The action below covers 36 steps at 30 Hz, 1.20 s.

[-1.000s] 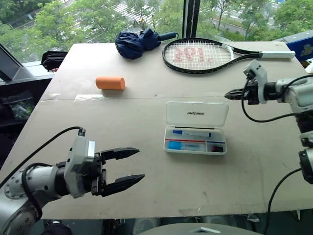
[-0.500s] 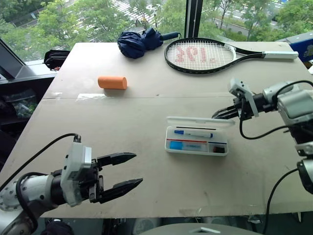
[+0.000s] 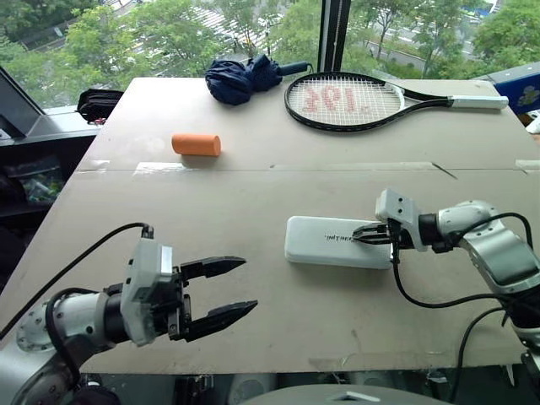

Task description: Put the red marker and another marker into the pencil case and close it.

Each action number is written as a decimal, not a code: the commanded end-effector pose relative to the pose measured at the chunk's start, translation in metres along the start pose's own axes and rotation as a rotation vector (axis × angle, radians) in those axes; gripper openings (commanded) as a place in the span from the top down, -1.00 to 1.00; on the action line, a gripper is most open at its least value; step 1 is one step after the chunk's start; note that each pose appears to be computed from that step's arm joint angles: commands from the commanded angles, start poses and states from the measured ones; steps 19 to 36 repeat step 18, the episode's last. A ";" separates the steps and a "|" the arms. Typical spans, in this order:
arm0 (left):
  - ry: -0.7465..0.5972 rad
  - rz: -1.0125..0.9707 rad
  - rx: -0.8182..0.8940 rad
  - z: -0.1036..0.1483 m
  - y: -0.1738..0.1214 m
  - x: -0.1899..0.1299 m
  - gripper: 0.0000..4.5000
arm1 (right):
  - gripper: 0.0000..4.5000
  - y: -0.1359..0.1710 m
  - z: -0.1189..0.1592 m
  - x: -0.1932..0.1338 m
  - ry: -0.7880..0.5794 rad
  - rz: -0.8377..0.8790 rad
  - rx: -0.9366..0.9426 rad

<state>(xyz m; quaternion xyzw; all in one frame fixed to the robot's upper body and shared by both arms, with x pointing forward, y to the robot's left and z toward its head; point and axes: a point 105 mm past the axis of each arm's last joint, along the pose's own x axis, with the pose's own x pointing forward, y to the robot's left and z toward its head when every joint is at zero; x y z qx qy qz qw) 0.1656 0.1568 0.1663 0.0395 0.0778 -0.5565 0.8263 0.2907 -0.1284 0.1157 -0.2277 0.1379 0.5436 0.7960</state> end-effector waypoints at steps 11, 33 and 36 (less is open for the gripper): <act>0.134 0.128 -0.040 -0.025 0.011 -0.028 -0.56 | -0.65 0.053 -0.032 -0.153 -0.018 -0.319 0.013; 0.212 0.105 -0.091 -0.038 0.009 -0.038 -0.56 | -0.97 0.073 -0.052 -0.198 0.101 -0.369 0.064; 0.212 0.105 -0.091 -0.038 0.009 -0.038 -0.56 | -0.97 0.073 -0.052 -0.198 0.101 -0.369 0.064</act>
